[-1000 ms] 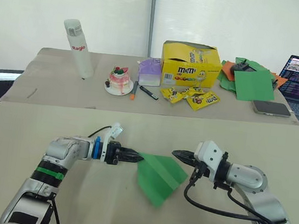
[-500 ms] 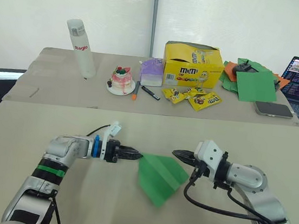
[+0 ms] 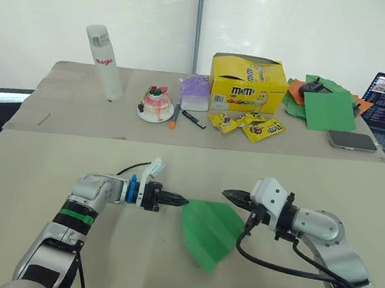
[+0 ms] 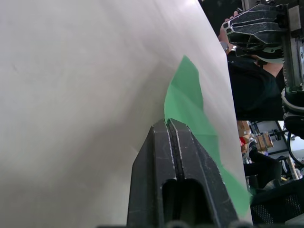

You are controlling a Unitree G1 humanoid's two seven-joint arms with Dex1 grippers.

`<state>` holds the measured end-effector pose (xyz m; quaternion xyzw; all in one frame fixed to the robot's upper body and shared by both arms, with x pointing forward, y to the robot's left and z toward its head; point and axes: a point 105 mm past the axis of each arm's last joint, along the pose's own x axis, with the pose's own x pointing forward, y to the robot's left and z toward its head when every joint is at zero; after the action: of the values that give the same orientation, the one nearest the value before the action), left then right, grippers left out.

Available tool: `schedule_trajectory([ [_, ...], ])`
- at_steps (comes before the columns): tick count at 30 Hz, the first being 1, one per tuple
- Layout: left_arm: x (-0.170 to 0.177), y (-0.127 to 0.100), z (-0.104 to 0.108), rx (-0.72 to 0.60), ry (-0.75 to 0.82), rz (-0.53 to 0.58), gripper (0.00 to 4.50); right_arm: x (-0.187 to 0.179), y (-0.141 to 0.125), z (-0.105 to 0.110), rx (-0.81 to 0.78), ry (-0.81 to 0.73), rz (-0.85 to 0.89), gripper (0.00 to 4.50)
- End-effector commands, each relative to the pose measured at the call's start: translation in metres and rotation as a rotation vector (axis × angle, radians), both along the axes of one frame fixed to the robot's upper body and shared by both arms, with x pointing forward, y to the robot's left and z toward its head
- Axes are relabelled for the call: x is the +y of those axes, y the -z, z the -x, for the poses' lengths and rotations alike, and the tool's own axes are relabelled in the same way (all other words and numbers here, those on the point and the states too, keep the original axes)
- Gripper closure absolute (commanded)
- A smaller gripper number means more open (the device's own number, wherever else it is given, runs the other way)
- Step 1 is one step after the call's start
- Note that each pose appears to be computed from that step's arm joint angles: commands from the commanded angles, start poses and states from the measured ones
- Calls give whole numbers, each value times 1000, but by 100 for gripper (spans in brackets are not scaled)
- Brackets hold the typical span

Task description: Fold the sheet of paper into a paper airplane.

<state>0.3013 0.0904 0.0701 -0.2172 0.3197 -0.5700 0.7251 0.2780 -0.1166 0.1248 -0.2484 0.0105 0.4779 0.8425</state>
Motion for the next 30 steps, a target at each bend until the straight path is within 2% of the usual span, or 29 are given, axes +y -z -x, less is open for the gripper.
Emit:
schedule_trajectory([
  [1,9,-21,-8,-19,-87,104,449,-5,-22,-8,-77,11,-19,450],
  [4,20,-35,-17,-45,-181,170,449,-5,-27,-13,-92,8,-26,450],
  [6,37,-48,-27,-96,-300,221,449,-3,-33,-19,-116,0,-33,450],
  [8,46,-53,-29,-128,-350,232,449,-2,-38,-22,-131,-6,-41,450],
  [13,42,-38,-14,-149,-377,175,449,9,-40,-22,-107,-81,-57,450],
  [19,37,-27,-10,-127,-431,184,449,18,-22,-8,-3,-178,-31,450],
  [24,43,-24,-8,-107,-458,165,449,19,-18,-5,10,-183,-29,450],
  [30,43,-20,5,-50,-409,149,449,19,-16,-5,17,-185,-23,450],
])
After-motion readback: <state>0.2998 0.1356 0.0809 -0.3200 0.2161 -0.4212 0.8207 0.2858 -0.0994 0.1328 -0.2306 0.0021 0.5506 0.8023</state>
